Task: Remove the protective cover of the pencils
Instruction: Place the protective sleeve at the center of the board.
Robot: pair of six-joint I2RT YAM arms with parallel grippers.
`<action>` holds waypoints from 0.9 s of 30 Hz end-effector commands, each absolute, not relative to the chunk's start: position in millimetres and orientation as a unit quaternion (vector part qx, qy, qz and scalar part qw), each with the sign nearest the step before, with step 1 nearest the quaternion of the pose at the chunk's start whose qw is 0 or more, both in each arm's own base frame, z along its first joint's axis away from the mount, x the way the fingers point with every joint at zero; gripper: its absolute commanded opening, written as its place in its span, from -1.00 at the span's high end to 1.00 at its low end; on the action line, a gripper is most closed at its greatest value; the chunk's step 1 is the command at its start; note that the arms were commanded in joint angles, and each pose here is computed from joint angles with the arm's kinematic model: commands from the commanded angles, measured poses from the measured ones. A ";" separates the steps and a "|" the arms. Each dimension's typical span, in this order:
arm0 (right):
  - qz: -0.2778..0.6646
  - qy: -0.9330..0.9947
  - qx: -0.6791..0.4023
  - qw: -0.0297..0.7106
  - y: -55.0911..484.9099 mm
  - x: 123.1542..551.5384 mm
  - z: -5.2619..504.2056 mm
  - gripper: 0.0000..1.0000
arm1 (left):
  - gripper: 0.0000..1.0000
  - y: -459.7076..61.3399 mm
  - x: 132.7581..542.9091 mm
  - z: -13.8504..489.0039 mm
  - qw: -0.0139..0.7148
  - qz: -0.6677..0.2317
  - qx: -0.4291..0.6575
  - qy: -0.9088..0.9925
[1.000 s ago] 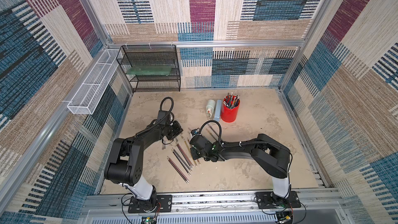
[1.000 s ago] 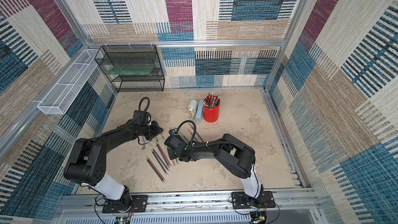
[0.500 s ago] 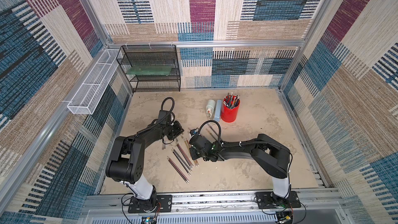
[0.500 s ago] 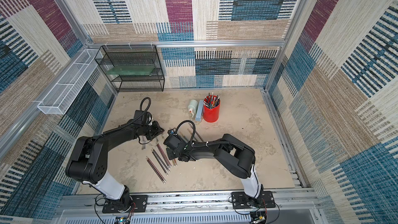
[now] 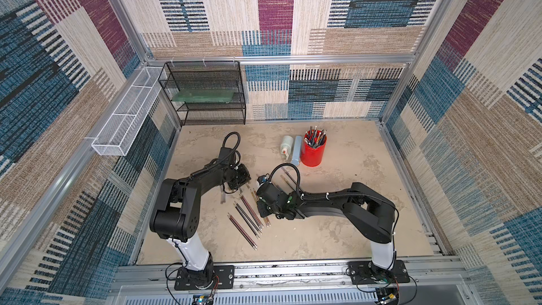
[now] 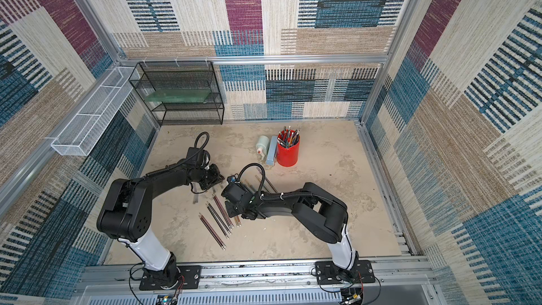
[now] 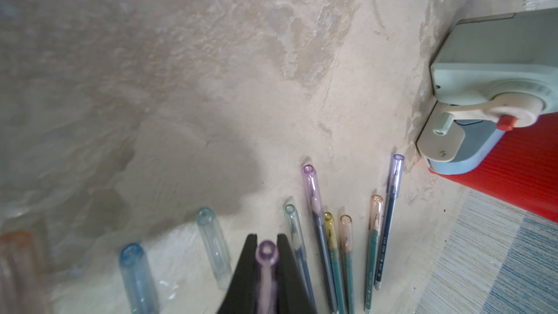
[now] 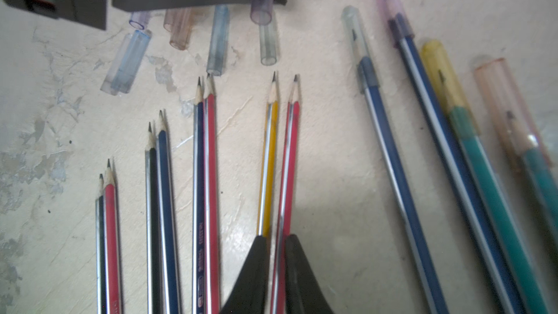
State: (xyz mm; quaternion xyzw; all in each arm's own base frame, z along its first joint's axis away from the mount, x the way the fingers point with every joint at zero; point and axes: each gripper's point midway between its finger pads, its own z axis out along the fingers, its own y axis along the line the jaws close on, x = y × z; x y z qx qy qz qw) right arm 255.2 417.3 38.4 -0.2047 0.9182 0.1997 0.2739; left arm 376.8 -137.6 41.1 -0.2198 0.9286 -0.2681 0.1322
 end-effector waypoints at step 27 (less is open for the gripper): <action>0.172 0.924 -0.155 0.305 369.3 286.0 50.1 0.57 | 0.86 -142.3 372.9 25.4 0.091 -0.235 -0.197 0.947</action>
